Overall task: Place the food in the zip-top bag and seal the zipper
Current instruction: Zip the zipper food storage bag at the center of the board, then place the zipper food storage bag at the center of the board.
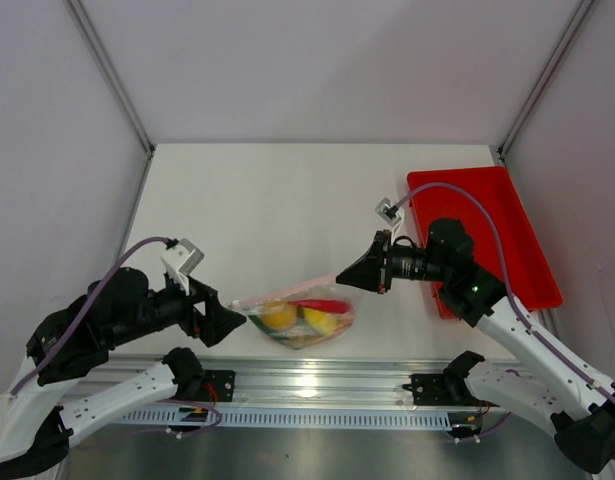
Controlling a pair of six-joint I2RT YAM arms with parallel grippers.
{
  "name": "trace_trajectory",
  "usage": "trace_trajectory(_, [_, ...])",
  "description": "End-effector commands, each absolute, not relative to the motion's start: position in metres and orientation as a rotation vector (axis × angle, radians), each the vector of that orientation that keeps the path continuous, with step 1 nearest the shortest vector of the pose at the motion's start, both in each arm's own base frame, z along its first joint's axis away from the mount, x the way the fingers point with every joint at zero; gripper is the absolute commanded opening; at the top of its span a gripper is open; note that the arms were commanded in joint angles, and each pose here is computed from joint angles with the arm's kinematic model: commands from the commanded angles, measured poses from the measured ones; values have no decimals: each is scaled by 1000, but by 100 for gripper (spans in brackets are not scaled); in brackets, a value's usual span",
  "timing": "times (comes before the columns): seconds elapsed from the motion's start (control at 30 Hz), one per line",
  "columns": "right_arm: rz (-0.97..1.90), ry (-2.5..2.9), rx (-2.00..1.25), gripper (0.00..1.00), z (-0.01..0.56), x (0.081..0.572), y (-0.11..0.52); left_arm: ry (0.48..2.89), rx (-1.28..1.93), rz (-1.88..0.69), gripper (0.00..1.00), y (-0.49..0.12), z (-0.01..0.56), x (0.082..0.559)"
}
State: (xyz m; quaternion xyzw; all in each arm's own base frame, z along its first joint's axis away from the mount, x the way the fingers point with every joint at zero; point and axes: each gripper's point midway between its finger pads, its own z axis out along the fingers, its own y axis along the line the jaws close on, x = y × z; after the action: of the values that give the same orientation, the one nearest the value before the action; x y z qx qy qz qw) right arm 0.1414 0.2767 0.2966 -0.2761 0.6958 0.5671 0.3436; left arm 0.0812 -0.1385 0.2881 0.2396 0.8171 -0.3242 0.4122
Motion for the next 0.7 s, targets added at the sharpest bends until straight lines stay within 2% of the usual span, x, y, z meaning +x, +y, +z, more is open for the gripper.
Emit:
trace_trajectory(0.0, [1443,1751,-724,0,317,152,280,1999,482,-753,99,-129,314,98])
trace_trajectory(0.17, [1348,1815,-687,0,316,178,287,1894,252,-606,99,-96,346,125])
trace_trajectory(0.37, [1253,1877,-614,0,322,230,292,1763,233,-639,99,-88,372,124])
trace_trajectory(0.67, [1328,1897,-529,0,295,322,298,1803,317,-657,99,-104,349,123])
